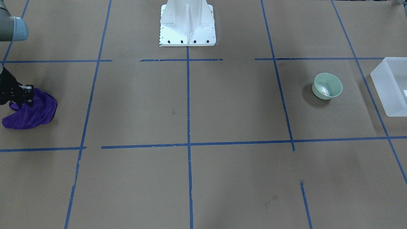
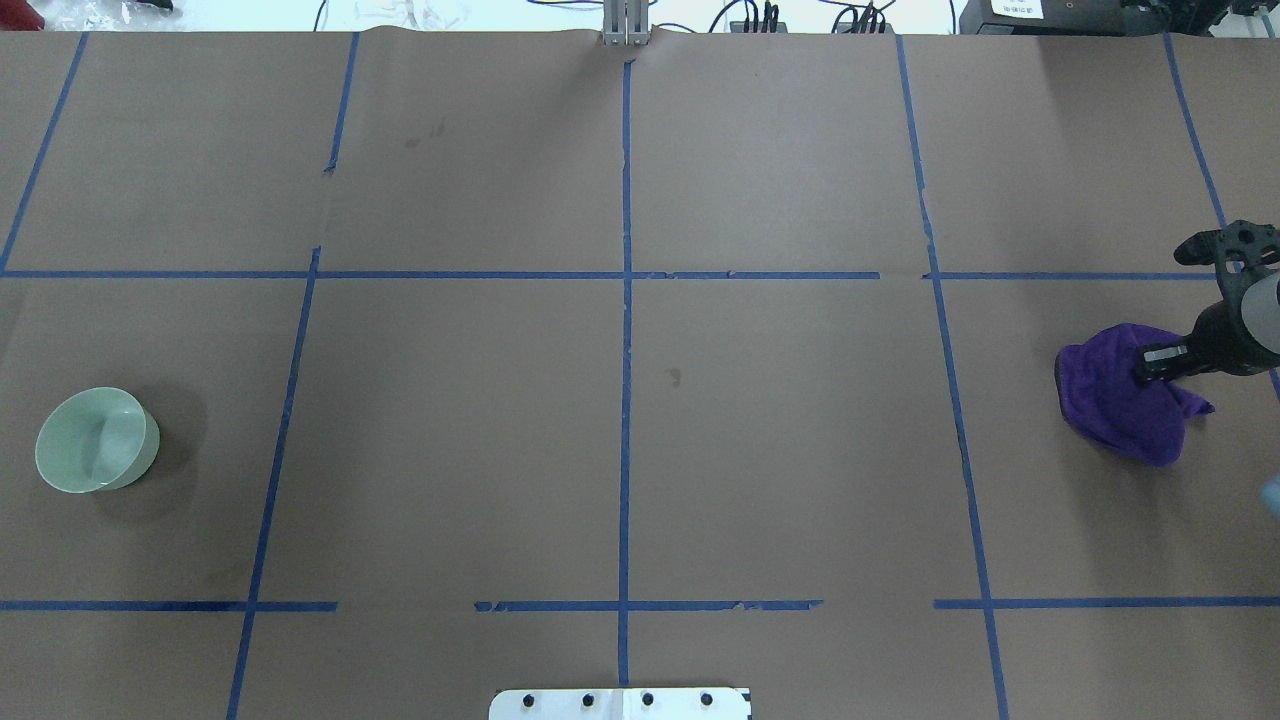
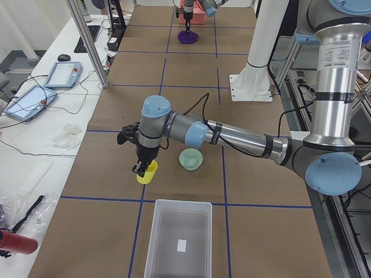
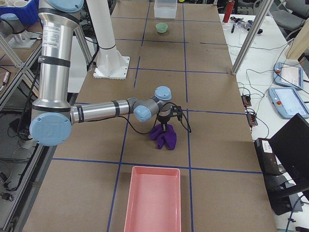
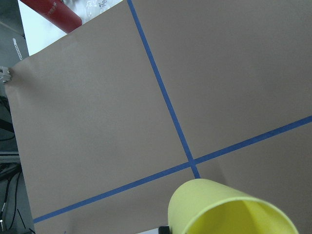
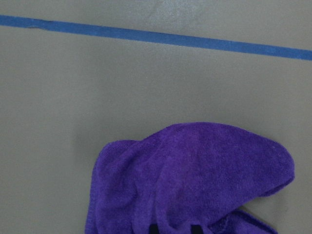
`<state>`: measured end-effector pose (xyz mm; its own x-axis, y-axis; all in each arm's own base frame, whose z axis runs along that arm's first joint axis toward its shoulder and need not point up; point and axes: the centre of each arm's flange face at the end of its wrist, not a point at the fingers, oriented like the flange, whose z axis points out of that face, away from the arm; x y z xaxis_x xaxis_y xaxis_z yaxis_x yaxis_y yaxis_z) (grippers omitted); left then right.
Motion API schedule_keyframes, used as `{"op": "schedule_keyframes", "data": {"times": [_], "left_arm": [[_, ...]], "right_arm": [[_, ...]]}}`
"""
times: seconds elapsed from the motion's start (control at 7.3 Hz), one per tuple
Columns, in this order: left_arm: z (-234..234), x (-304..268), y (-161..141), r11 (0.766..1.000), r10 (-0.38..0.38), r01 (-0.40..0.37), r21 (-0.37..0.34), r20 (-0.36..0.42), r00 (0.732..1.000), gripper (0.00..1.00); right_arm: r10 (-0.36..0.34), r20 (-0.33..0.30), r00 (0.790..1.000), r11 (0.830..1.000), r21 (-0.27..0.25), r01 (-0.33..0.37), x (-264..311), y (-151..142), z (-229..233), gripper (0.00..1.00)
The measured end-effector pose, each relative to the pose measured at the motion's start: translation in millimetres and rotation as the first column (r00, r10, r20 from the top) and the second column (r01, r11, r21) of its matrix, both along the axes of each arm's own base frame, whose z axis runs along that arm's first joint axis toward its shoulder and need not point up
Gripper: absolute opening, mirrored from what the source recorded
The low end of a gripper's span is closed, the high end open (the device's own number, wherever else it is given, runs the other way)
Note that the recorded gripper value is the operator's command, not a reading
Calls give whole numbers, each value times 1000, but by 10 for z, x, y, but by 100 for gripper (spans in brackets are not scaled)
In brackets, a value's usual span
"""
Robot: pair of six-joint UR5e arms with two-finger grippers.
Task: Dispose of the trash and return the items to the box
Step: 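Lower the yellow cup into the clear bin while the right gripper lifts the purple cloth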
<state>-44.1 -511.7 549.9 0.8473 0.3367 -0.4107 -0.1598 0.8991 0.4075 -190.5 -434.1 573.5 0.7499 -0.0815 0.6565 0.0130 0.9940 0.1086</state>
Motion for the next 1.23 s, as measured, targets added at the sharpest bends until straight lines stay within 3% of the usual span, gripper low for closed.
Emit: {"op": "schedule_keyframes", "data": {"times": [0.41, 0.68, 1.23], "left_arm": [[311, -12, 205, 1000, -3, 3, -5, 0, 1000, 0], [680, -34, 486, 999, -7, 7, -36, 1, 1000, 0], [1211, -18, 964, 988, 16, -28, -150, -82, 997, 0]], "right_arm": [[103, 93, 990, 994, -30, -101, 654, -180, -303, 0], [194, 181, 964, 981, -58, -186, 1283, -244, -530, 0], [272, 259, 927, 961, -29, -274, 1921, -202, -830, 0]]}}
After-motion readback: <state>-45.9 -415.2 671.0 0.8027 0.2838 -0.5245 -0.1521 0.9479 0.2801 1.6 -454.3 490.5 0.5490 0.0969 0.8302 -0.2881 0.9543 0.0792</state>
